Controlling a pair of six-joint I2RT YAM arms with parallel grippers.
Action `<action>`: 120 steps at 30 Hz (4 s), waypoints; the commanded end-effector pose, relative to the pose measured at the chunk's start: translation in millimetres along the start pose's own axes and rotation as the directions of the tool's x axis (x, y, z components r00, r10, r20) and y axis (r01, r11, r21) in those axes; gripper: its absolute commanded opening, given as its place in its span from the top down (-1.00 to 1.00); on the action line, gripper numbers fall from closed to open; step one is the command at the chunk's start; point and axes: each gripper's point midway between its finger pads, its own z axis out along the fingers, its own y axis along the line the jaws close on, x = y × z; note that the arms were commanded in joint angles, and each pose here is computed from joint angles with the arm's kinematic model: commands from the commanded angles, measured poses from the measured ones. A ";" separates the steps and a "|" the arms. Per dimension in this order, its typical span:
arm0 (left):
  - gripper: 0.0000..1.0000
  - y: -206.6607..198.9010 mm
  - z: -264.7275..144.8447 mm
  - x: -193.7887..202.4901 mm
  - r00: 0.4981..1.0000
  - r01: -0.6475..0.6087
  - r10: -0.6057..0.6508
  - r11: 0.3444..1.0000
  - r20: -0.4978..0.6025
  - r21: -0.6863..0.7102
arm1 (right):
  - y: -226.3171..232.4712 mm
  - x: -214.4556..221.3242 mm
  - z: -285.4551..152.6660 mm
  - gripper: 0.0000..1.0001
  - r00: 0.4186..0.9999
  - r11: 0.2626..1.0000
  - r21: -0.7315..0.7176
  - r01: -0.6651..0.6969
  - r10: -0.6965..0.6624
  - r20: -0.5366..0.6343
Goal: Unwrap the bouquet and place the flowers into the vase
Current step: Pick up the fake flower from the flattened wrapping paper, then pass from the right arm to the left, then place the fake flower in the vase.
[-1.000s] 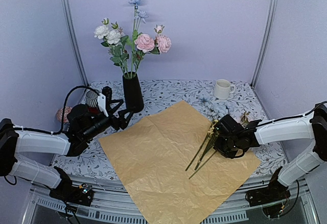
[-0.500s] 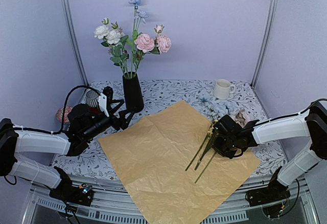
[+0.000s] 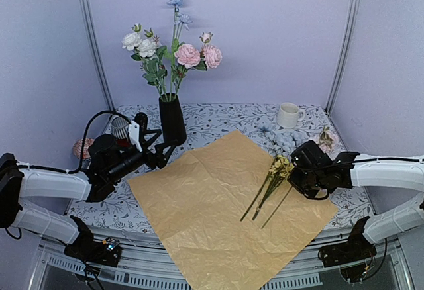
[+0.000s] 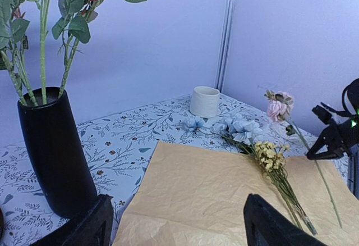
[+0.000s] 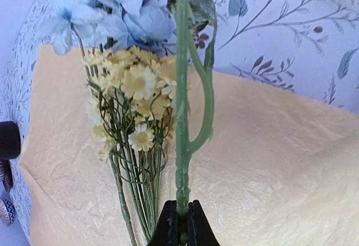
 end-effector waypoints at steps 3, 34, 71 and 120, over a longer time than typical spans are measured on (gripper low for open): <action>-0.65 -8.1 2.9 -11.5 1.000 -0.016 0.015 1.000 0.024 0.023 | 23.3 -52.8 -47.3 0.93 0.979 0.995 -0.085 0.049 -0.031 0.201; -0.66 -75.6 3.3 -5.9 0.995 0.076 -0.096 0.913 0.030 0.401 | 222.7 79.6 -140.0 0.96 0.597 0.046 -0.669 0.742 -0.498 0.629; 0.65 -138.5 -8.6 -14.9 0.995 0.081 -0.099 0.754 -0.010 0.652 | 268.6 177.0 -118.0 0.95 0.390 -0.119 -0.554 0.824 -0.591 0.706; 1.00 15.6 6.7 -124.4 0.987 0.032 -0.004 0.985 0.162 -0.167 | 156.1 -28.2 -46.2 -0.65 0.556 0.483 -0.354 0.801 -0.380 0.739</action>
